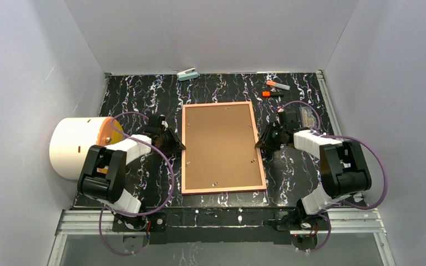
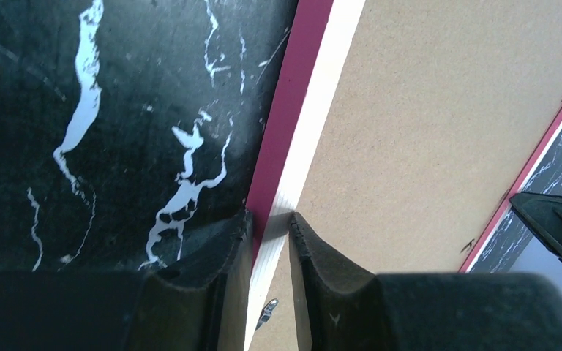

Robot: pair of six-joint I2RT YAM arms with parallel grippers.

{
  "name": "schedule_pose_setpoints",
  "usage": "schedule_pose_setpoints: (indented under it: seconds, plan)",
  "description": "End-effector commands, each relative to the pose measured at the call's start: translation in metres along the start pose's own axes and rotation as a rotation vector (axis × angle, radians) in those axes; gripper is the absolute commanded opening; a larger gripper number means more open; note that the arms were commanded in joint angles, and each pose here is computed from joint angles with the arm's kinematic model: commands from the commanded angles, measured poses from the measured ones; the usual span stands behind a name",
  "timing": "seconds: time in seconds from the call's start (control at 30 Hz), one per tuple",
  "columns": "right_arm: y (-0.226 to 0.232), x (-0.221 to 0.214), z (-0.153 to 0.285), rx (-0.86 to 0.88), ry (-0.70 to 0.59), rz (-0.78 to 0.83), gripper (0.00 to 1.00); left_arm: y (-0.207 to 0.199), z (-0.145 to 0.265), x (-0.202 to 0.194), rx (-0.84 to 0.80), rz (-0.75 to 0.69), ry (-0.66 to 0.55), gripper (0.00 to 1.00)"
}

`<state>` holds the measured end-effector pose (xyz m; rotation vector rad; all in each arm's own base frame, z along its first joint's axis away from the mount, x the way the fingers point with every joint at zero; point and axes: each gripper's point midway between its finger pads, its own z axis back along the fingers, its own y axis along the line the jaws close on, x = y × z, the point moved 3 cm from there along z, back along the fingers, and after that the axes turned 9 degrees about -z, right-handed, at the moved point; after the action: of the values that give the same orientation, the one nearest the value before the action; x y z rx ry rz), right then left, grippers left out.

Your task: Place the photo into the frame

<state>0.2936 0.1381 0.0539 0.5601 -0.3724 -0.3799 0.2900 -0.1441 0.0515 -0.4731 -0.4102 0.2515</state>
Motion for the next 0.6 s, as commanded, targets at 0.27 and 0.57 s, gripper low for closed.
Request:
schedule_pose_setpoints:
  seconds: [0.27,0.57]
  plan:
    - [0.015,-0.023,0.021,0.062,0.023,0.011,0.37,0.013,0.031,-0.046,-0.025,0.017,0.027,0.11]
    - [0.034,-0.002,0.050,0.065,-0.127,0.009,0.66,0.022,0.040,-0.061,-0.001,-0.001,0.045,0.13]
